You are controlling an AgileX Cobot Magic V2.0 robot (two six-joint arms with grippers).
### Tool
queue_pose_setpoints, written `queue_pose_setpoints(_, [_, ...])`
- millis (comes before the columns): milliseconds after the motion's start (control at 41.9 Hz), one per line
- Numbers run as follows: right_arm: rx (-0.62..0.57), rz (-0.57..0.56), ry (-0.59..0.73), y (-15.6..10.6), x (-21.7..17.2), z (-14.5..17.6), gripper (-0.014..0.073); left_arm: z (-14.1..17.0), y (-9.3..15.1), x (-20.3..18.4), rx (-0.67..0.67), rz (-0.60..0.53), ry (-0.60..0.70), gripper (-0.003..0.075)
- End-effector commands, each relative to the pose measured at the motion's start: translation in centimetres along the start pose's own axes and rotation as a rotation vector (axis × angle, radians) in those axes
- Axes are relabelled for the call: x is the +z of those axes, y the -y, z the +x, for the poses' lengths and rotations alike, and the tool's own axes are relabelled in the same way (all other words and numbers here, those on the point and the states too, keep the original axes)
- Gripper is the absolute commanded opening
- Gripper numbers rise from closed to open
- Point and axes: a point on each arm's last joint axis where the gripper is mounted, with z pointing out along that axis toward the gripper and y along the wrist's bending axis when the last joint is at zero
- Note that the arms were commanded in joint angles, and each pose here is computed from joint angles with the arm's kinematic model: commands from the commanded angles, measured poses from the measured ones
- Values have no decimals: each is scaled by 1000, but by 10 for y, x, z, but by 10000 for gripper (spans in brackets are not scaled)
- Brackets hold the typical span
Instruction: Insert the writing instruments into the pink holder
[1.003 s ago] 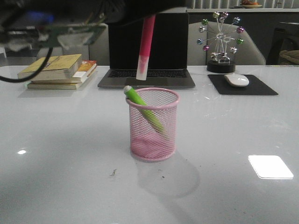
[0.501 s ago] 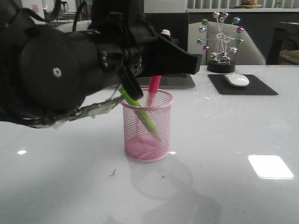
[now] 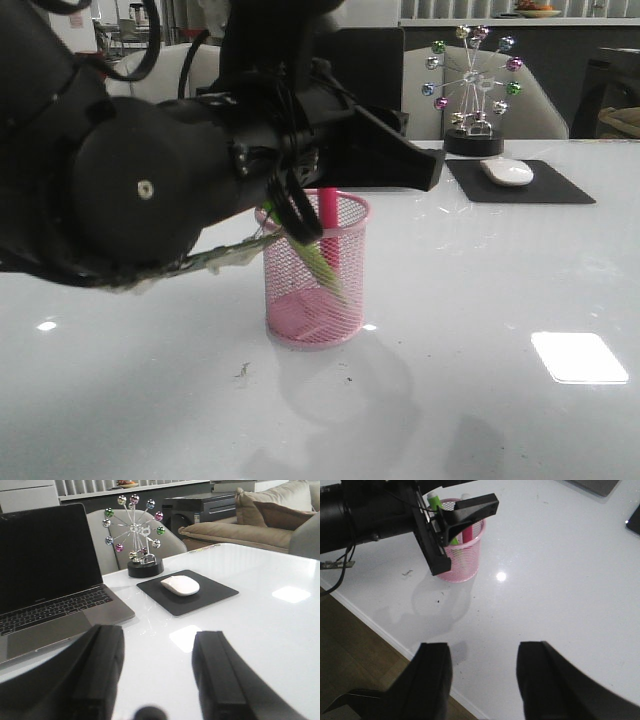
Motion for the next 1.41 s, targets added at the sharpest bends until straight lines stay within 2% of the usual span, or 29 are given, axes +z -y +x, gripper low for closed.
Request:
queue_pose_setpoints(0, [-3, 1, 98, 0, -7, -13, 428, -53, -1, -1, -52, 20, 112, 416])
queue_pose_setpoints(167, [-3, 1, 98, 0, -7, -13, 428, -102, -11, -17, 1, 98, -20, 416])
queue_pose_setpoints(286, [-3, 1, 98, 0, -7, -13, 428, -131, -27, -39, -1, 177, -166, 416])
queue_pose_setpoints(454, [-3, 1, 98, 0, -7, -13, 428, -151, -58, -79, 66, 235, -381, 416])
queue_pose_setpoints(549, [-3, 1, 98, 0, -7, -13, 428, -153, -78, -100, 98, 206, -506, 416])
queue_pose_setpoints(644, [-3, 1, 98, 0, -7, -13, 428, -153, -96, -120, 110, 100, -620, 416])
queue_pose_setpoints(740, [-3, 1, 98, 0, -7, -13, 428, -153, -105, -139, 125, 0, -677, 416])
queue_pose_setpoints(1098, [-3, 0, 109, 0, -7, -14, 428, -130, -106, -228, 99, -26, -681, 416])
queue_pose_setpoints(1384, [-27, 2, 99, 0, -7, -13, 428, -110, -101, -264, 26, -18, -638, 416])
